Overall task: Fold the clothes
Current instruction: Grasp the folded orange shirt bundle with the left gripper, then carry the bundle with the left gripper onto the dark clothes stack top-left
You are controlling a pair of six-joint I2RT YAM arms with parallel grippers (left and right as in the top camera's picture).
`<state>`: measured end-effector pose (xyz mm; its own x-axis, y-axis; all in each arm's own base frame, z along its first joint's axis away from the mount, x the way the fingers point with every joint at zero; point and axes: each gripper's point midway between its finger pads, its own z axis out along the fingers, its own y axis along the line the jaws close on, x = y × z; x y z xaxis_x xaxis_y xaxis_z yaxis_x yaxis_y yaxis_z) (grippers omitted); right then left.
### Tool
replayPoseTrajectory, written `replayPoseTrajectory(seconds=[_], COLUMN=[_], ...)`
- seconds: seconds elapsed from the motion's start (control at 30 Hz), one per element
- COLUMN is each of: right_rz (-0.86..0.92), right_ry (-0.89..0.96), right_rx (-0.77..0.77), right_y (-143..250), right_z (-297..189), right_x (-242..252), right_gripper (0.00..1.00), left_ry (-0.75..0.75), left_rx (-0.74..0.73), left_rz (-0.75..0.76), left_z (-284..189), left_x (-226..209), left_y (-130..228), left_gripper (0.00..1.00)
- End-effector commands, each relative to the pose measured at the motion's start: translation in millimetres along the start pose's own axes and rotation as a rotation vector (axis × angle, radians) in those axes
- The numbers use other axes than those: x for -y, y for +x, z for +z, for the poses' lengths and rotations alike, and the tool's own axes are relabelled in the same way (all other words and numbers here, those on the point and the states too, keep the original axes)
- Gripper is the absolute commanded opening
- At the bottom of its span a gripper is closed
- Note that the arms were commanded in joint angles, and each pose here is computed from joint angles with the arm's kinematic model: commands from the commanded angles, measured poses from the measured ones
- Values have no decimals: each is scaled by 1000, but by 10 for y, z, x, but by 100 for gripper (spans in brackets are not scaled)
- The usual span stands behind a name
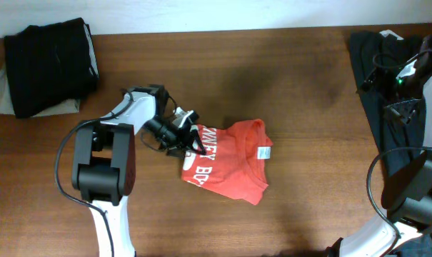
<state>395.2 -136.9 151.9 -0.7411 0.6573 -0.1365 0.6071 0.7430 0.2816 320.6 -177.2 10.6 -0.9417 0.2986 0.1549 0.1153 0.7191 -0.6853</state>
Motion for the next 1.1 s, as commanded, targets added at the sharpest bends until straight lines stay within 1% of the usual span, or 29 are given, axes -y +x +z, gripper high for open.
replayPoseTrajectory(seconds=[0.0,0.03,0.07,0.1,0.13,0.17,0.2,0.23,0.33,0.37,0.43,0.5,0.53,0.6,0.7,0.73,0.8,0.83,0.9,1.0,1.07], right_rz=[-11,-11,-11,-11,-11,-11,-11,-11,-11,-11,-11,-11,-11,-11,-11,-11,-11,-11,-11,-11,-11], right_ry=[1,1,1,1,1,0,1,1,1,1,1,1,1,1,1,1,1,1,1,1,1], right_rx=[18,18,18,18,18,18,18,18,18,18,18,18,18,18,18,18,18,18,18,18,18], right_y=[-20,-20,-20,-20,-20,-20,-20,-20,-20,-20,-20,-20,-20,-20,-20,-20,-20,-20,-20,-20,-20], right_z=[-59,-59,-59,-59,-59,-59,-59,-59,-59,-59,-59,-59,-59,-59,-59,-59,-59,-59,-59,-59,-59], right_x=[0,0,0,0,0,0,0,0,0,0,0,0,0,0,0,0,0,0,0,0,0], right_gripper=[99,99,98,99,99,99,99,99,99,99,99,99,99,99,99,99,99,99,99,99,99], left_ry=[-74,-87,-88,-90,-102,-141,-219,-300,-384,-446,-517,-551,-584,-623,-701,-712,-739,-744,-761,-773,-788], left_rx=[-42,-19,3,22,40,59,94,150,282,382,479,555,622,706,808,830,901,920,991,1084,1121], left_rz=[-23,-39,-37,-29,-24,-38,-67,-71,-58,-56,-65,-68,-76,-62,-66,-67,-57,-52,-29,-46,-33], left_z=[264,262,241,199,144,77,-66,-301,-908,-1344,-1773,-2092,-2343,-2652,-3038,-3128,-3436,-3516,-3814,-4132,-4281], left_x=[-247,-276,-282,-282,-291,-345,-456,-548,-593,-651,-760,-844,-945,-1090,-1314,-1327,-1300,-1276,-1140,-961,-869], left_y=[38,-23,-85,-145,-208,-271,-379,-542,-870,-1049,-1172,-1241,-1294,-1359,-1397,-1404,-1422,-1428,-1451,-1455,-1450], left_gripper=[25,24,17,7,1,1,1,1,1,1,1,1,1,1,1,1,1,1,1,1,1])
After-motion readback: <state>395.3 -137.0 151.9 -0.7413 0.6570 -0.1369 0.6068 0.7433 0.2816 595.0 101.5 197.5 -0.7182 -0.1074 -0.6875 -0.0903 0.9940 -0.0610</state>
